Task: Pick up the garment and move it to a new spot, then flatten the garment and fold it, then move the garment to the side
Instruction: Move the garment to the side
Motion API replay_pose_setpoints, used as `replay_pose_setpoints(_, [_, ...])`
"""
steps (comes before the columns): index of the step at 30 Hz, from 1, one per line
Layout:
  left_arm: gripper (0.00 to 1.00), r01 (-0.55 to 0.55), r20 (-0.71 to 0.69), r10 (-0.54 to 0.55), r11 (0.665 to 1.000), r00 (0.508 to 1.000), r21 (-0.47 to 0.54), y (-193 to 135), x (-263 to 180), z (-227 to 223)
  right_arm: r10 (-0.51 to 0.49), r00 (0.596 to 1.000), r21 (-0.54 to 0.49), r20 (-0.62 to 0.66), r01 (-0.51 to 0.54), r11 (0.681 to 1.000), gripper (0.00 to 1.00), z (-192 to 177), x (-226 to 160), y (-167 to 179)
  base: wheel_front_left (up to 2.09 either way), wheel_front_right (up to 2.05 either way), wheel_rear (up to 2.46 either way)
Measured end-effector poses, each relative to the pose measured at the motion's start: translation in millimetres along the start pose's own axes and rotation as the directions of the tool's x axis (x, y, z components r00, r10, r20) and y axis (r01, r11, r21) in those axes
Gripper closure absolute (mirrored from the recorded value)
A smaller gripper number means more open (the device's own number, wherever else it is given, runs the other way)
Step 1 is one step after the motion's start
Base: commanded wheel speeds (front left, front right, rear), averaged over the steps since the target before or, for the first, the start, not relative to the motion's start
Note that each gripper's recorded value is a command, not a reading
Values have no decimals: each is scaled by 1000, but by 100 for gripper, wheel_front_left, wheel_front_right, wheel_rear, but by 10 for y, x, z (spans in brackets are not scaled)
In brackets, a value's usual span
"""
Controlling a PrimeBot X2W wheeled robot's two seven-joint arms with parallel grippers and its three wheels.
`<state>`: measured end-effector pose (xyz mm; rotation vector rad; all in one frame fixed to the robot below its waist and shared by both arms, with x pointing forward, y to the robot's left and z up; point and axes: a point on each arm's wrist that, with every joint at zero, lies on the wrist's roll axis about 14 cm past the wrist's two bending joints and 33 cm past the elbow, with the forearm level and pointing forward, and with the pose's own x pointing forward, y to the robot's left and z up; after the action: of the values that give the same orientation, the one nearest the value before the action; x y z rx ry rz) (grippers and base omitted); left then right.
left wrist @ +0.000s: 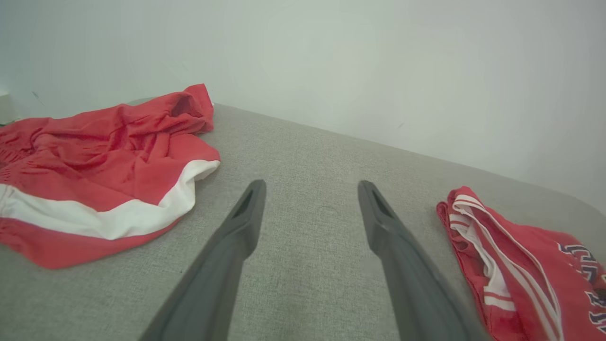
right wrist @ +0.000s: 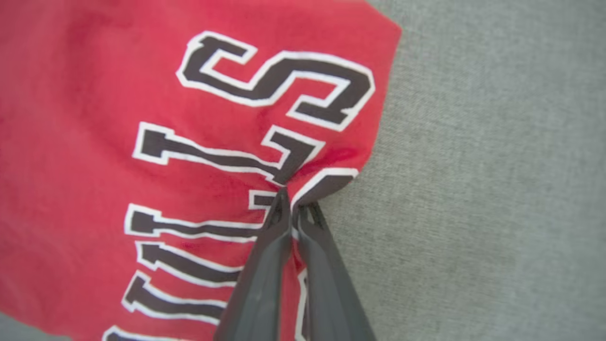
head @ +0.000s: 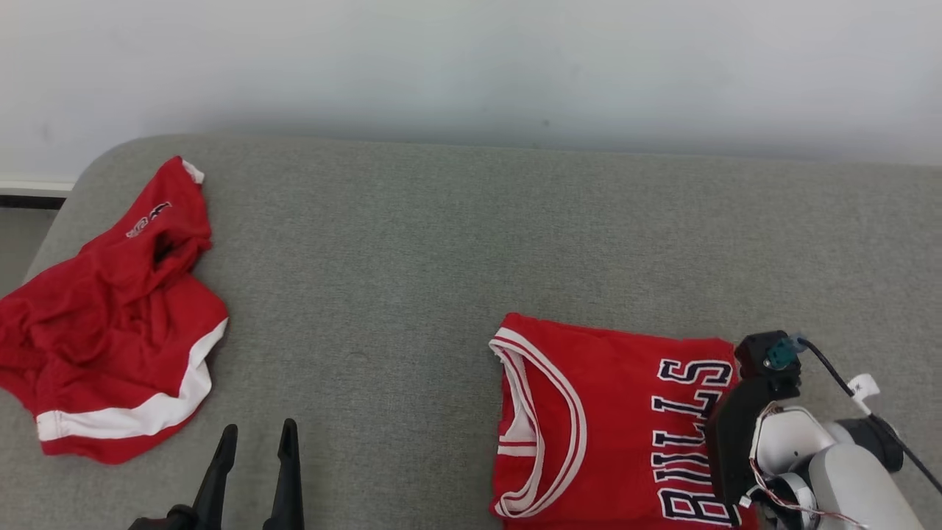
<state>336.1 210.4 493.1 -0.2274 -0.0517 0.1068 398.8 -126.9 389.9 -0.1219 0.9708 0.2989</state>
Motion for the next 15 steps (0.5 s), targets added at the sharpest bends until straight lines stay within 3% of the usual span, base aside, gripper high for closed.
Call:
replay_pose_setpoints(10, [0, 127, 11, -127, 992, 992, 9, -384, 287, -7, -137, 987, -124, 81, 146, 981, 100, 213, -245, -619, 0, 0, 0])
replay_pose_setpoints(15, [0, 225, 8, -225, 974, 974, 26, -688, 476, -58, -210, 968, -190, 135, 233, 954, 100, 330, -380, -937, 0, 0, 0])
